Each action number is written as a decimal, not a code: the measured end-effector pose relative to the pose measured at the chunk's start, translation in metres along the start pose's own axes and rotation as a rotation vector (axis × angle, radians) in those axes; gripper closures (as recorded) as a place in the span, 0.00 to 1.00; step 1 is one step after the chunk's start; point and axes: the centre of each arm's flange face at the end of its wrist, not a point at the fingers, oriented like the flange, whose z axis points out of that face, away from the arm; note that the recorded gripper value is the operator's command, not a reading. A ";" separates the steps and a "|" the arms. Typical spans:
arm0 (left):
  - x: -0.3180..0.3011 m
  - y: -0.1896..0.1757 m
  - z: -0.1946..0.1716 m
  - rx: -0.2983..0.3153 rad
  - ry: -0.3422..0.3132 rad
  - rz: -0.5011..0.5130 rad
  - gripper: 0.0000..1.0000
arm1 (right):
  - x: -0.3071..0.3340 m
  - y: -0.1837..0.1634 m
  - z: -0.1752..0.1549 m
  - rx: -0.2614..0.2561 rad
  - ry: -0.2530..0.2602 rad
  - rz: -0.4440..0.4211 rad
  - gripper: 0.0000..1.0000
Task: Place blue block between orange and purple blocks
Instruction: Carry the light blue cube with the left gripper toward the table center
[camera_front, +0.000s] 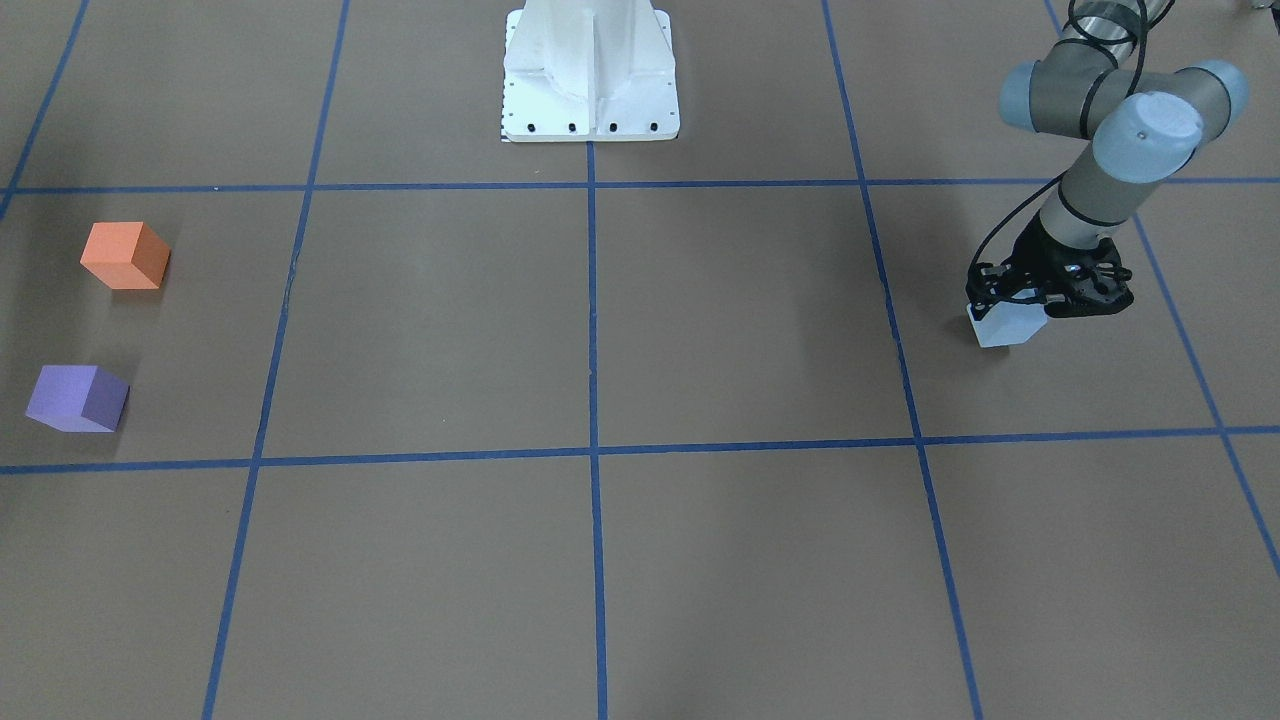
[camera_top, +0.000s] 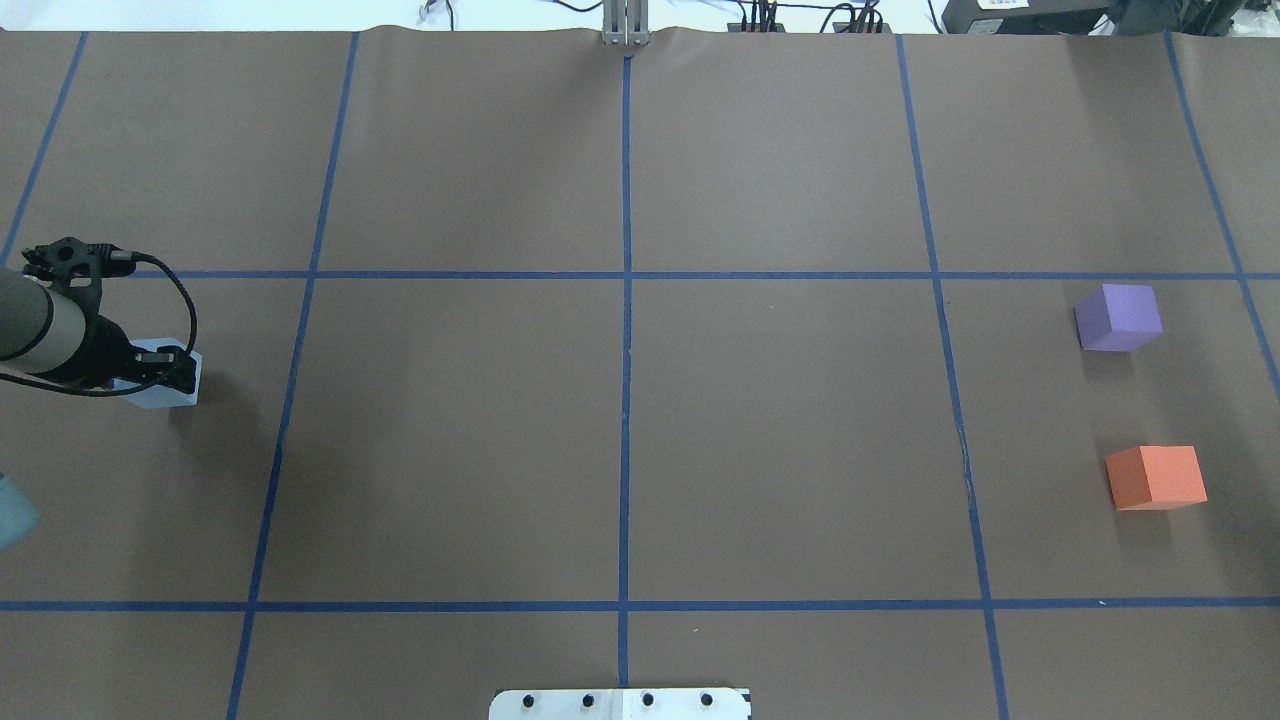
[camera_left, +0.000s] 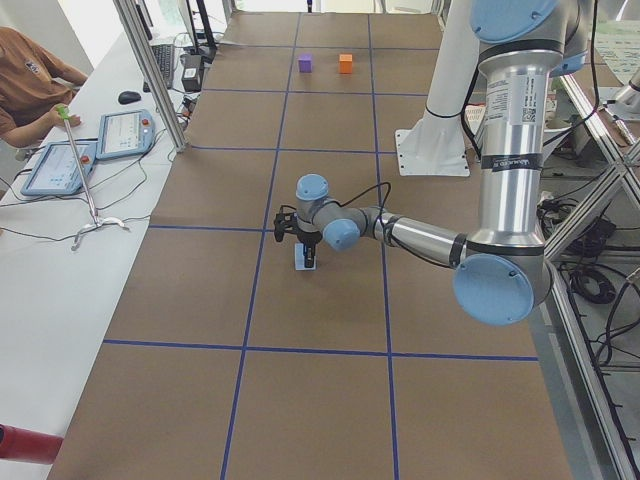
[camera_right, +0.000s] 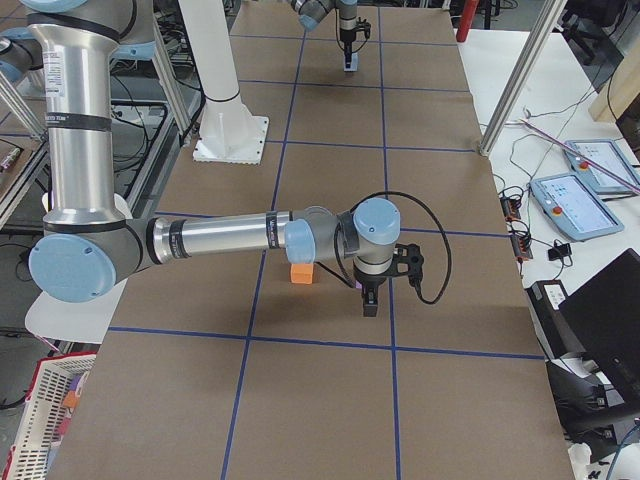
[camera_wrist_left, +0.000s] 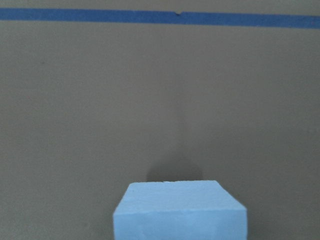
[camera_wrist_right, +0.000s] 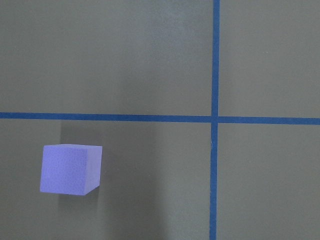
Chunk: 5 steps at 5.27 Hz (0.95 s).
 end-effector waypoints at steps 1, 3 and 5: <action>0.054 -0.018 -0.043 0.001 -0.011 -0.017 1.00 | -0.003 0.000 -0.002 0.005 -0.002 -0.006 0.00; 0.189 -0.059 -0.119 -0.001 -0.002 -0.038 1.00 | -0.004 0.000 -0.002 0.006 -0.001 -0.003 0.00; 0.344 -0.080 -0.120 -0.037 0.043 -0.044 1.00 | -0.005 0.001 -0.002 0.005 -0.002 -0.004 0.00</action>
